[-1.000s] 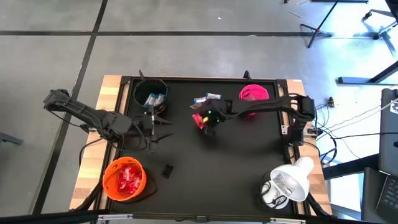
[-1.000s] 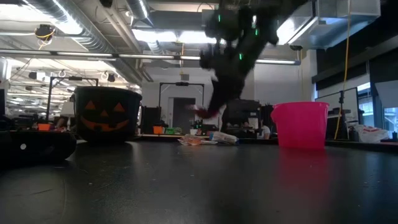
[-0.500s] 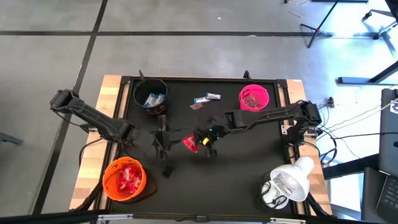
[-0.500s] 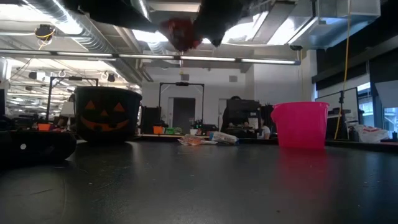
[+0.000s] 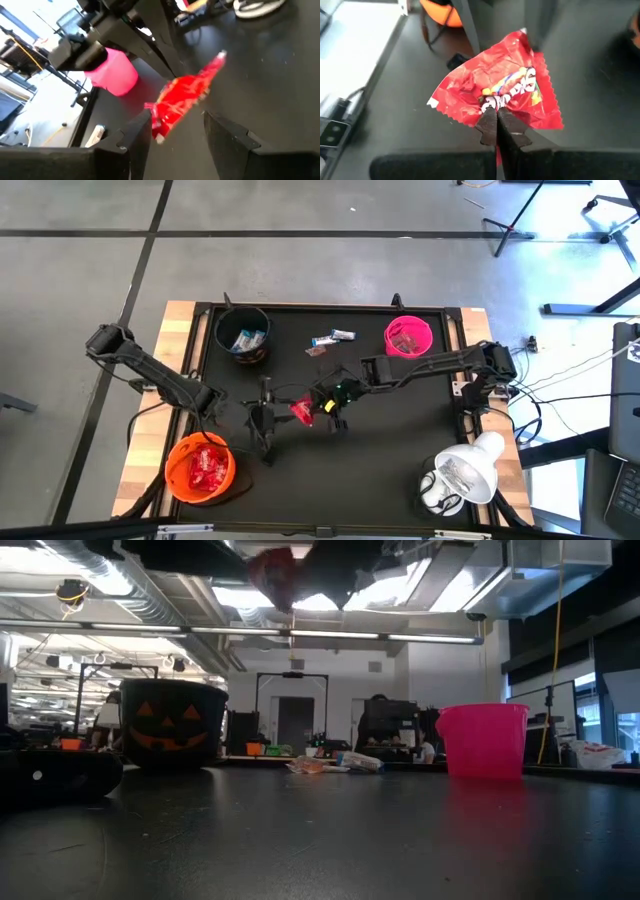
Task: Sort candy
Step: Put the red candy into the orange bucket
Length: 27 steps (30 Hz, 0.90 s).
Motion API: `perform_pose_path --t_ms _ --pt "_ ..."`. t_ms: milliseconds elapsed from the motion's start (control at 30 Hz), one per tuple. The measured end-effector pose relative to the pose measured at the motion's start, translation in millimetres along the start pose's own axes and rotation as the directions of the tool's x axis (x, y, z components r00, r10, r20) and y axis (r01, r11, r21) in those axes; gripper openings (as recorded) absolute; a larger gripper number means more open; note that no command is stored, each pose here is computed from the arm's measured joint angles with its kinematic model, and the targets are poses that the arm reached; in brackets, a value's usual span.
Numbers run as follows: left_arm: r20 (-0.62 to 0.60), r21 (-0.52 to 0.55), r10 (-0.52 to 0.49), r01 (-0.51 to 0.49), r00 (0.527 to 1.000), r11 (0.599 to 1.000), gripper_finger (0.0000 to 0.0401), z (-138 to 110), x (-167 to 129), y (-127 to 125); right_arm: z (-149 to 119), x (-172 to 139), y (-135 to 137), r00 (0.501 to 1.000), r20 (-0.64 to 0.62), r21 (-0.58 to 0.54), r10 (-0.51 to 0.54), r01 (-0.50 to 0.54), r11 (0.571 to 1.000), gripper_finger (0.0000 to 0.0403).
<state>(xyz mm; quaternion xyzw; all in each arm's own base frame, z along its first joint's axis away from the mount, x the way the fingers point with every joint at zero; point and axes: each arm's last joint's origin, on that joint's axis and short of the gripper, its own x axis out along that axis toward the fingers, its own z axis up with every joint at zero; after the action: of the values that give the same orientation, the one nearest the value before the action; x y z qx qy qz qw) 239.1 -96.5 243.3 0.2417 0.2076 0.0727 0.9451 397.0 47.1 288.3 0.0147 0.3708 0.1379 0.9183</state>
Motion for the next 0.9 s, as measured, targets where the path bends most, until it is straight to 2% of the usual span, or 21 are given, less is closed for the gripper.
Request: perform_pose_path --t_ms 167,267,433,533,600,767,900 --pt "0.038 0.018 0.045 -0.046 0.998 0.999 0.017 4 6 -3 4 0 1 0.999 0.044 -0.003 0.02 -0.02 1.0 0.0" --pt "0.052 0.036 0.05 -0.052 0.997 0.998 0.0152 5 9 -5 5 0 1 0.998 0.052 0.011 0.02 -0.021 1.0 0.0" --pt "0.052 0.049 0.05 -0.052 0.997 0.997 0.0077 5 9 -6 5 0 0 0.999 0.051 0.014 0.018 -0.019 1.0 0.0" --pt "0.05 0.054 0.053 -0.056 0.997 0.997 0.0023 6 8 -7 5 0 -1 0.998 0.047 0.021 -0.032 0.031 0.999 0.0003" --pt "0.049 0.056 0.058 -0.061 0.997 0.997 0.0015 6 7 -8 5 0 -1 0.998 0.048 0.022 -0.052 0.051 0.998 0.0008" --pt "0.036 0.077 0.091 -0.093 0.995 0.993 0.0017 8 -2 -12 7 -5 2 0.997 0.065 0.008 -0.047 0.047 0.999 0.0048" --pt "0.014 0.078 0.066 -0.067 0.998 0.995 0.0015 22 -19 -6 13 -22 15 0.994 0.104 -0.032 -0.026 0.029 0.999 0.0099"
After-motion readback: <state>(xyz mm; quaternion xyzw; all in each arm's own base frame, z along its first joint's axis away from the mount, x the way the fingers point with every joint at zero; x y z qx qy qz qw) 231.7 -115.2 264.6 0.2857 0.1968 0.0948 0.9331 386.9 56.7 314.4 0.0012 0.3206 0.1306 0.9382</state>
